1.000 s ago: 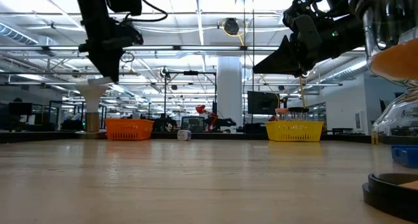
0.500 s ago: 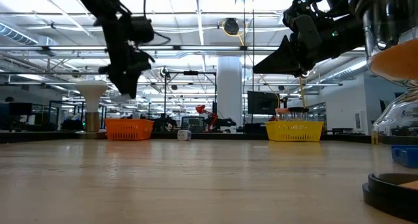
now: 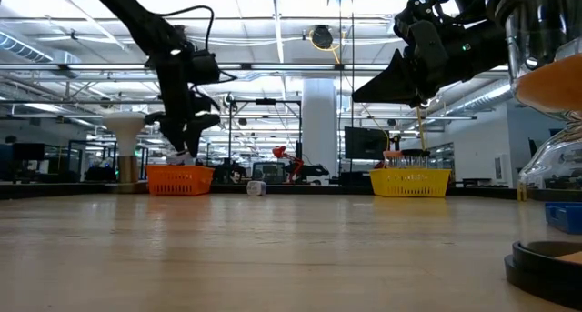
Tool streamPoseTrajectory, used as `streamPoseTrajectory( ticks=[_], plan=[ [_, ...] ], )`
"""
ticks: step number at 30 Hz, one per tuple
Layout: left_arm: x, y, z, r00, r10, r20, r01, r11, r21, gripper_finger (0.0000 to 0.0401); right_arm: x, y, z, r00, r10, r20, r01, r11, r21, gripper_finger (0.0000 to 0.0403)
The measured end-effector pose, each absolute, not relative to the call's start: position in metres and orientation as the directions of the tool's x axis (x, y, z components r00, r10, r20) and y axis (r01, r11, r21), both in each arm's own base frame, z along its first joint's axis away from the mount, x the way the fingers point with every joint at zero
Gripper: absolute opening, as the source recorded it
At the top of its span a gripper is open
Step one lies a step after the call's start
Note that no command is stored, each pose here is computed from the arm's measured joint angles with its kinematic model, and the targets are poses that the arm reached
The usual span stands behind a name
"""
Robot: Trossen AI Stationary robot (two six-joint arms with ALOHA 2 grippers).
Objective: Pick & Place Office items
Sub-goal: Put the white digital clock into the orange bin, then put the orange hourglass into the yellow bin
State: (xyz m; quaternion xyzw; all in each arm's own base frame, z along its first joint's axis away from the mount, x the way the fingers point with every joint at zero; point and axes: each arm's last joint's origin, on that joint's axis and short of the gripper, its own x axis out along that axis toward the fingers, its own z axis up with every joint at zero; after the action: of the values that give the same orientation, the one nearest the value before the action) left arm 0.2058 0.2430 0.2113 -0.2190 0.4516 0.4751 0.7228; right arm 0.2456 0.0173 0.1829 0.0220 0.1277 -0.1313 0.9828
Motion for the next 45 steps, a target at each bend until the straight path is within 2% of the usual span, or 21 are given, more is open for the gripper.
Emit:
streamPoseTrajectory(
  ticks=[11,20,24,27,31,35,38,41,45],
  plan=[
    [0.206,0.256,0.189,0.119,0.455,-0.882,-0.899,0.427,0.099,0.0161,0.246,0.017,0.183,0.933,-0.252,-0.257,0.264,0.965,0.01,0.0004],
    [0.21,0.253,0.19,0.129,0.458,-0.88,-0.892,0.44,0.098,0.0228,0.246,0.017,0.183,0.933,-0.252,-0.257,0.264,0.965,0.01,0.0004],
    [0.211,0.25,0.2,0.139,0.463,-0.875,-0.873,0.475,0.112,0.0236,0.246,0.017,0.183,0.933,-0.252,-0.257,0.264,0.965,0.01,0.0004],
    [0.215,0.244,0.219,0.173,0.486,-0.857,-0.855,0.506,0.114,0.0222,0.246,0.017,0.183,0.933,-0.252,-0.257,0.264,0.965,0.01,0.0004],
    [0.223,0.221,0.247,0.257,0.522,-0.814,-0.773,0.617,0.152,0.0185,0.246,0.017,0.183,0.933,-0.252,-0.257,0.264,0.965,0.01,0.0004],
    [0.23,0.184,0.259,0.403,0.562,-0.722,-0.686,0.708,0.168,0.014,0.246,0.017,0.183,0.933,-0.252,-0.257,0.264,0.965,0.009,0.0004],
    [0.233,0.157,0.255,0.567,0.569,-0.595,-0.62,0.771,0.147,0.011,0.246,0.017,0.183,0.933,-0.252,-0.257,0.264,0.965,0.01,0.0004],
    [0.231,0.134,0.245,0.741,0.515,-0.43,-0.53,0.843,0.097,0.009,0.246,0.017,0.183,0.933,-0.252,-0.257,0.264,0.965,0.01,0.0004],
    [0.229,0.116,0.231,0.836,0.477,-0.272,-0.49,0.872,0.023,0.0078,0.246,0.017,0.183,0.933,-0.252,-0.257,0.264,0.965,0.009,0.0004]
  ],
)
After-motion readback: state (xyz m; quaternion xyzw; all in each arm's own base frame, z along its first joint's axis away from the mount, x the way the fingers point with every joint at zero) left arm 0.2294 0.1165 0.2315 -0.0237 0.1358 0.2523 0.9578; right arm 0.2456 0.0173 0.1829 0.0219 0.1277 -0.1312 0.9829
